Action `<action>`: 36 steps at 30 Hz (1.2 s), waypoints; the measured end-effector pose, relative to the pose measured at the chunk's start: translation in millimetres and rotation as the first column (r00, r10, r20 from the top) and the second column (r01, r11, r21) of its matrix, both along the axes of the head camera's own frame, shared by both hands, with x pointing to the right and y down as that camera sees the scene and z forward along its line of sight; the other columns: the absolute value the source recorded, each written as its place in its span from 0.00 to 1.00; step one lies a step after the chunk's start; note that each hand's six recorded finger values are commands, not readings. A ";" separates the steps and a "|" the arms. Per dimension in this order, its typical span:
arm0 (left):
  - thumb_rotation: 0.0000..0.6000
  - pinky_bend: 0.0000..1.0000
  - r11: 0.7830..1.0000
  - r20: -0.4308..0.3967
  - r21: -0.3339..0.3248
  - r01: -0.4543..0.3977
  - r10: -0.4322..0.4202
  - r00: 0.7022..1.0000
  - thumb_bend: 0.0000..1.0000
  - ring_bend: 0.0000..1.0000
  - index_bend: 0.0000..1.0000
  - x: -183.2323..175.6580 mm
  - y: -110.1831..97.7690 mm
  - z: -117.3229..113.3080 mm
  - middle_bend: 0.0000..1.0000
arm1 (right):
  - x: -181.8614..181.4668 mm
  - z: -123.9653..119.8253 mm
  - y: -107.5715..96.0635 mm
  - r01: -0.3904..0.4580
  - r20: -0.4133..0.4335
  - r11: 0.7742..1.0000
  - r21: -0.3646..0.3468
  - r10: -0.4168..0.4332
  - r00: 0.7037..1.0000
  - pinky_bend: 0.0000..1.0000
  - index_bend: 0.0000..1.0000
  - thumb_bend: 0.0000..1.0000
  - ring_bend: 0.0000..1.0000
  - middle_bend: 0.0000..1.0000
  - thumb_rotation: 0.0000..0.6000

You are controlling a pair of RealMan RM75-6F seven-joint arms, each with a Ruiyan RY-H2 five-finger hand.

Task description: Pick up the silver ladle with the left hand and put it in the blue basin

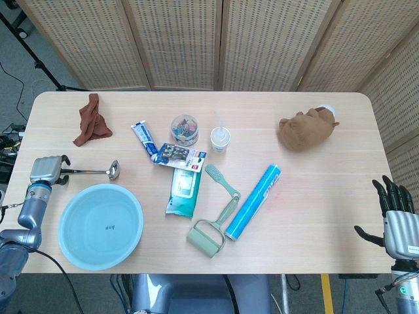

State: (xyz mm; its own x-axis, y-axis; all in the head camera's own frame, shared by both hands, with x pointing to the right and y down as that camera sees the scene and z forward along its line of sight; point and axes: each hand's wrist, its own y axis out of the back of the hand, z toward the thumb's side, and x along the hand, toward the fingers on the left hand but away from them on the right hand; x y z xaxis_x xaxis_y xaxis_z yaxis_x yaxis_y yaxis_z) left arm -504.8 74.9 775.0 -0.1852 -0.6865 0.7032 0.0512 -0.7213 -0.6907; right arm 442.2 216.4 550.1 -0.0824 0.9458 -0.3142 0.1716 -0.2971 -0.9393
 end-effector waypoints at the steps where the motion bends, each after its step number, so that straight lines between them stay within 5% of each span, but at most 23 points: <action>1: 1.00 0.75 1.000 0.000 0.001 0.000 0.000 1.000 0.37 0.75 0.39 1.0 0.6 1.2 0.93 | 0.0 0.0 0.0 0.000 0.000 1.000 0.000 0.000 1.000 0.00 0.00 0.00 0.00 0.00 1.00; 36: 1.00 0.75 0.999 -0.018 -0.005 0.049 -0.049 0.999 0.39 0.75 0.50 11.0 16.7 17.3 0.92 | -4.2 7.1 -2.8 0.002 0.007 1.000 -0.023 -0.001 1.000 0.00 0.00 0.00 0.00 0.00 1.00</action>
State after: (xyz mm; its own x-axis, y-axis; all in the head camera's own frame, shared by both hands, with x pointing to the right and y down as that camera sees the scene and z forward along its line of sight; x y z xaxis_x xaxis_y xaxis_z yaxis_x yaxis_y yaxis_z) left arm -493.8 91.6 792.3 -0.2054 -0.6734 0.7102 0.0035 -0.7261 -0.6876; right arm 438.0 213.6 557.2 -0.0787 0.9384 -0.3365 0.1776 -0.3190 -0.9310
